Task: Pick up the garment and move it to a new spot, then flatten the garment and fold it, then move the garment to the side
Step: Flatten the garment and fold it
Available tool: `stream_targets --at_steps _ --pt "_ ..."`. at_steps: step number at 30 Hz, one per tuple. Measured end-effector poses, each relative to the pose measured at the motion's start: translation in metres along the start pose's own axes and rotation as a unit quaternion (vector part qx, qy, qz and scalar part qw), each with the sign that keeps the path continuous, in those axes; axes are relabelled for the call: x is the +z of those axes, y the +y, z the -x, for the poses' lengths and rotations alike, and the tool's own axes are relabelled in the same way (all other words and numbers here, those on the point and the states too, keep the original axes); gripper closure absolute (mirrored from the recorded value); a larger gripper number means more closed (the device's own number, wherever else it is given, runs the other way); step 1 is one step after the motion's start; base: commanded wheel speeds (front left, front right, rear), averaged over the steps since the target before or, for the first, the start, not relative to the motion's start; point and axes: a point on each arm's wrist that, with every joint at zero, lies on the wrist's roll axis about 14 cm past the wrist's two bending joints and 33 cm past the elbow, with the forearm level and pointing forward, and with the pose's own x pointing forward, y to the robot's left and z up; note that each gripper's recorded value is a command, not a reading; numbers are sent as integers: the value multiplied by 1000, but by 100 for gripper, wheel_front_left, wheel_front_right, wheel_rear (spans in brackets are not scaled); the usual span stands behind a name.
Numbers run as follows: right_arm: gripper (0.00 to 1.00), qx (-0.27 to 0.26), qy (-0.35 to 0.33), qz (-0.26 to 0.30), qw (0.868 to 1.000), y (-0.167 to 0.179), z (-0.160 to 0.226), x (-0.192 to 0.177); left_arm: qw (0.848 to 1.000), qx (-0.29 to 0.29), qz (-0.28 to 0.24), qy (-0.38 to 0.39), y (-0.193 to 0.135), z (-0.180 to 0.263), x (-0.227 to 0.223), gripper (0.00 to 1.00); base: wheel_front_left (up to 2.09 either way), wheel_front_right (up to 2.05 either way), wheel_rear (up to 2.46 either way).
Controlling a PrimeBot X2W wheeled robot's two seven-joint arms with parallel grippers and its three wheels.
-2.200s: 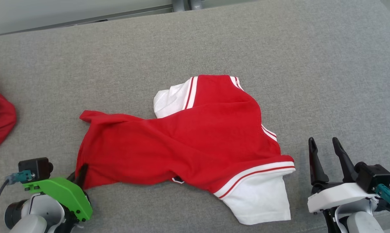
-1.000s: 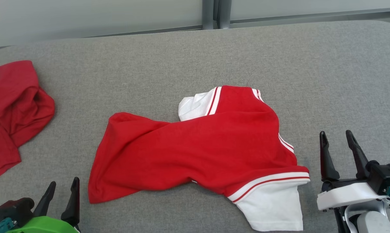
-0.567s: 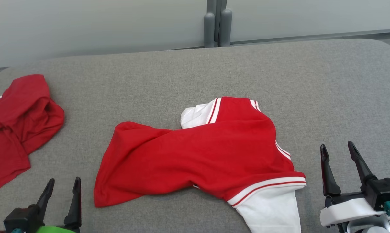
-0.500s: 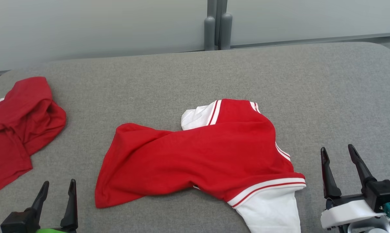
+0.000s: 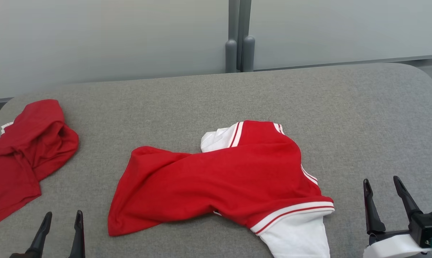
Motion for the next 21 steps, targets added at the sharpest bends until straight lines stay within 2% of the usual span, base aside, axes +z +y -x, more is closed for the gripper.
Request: stream_targets --at_steps 21 --pt "0 -2 13 -3 1000 0 9 -8 999 -41 -1 6 -21 -1 -4 0 0 0 0"
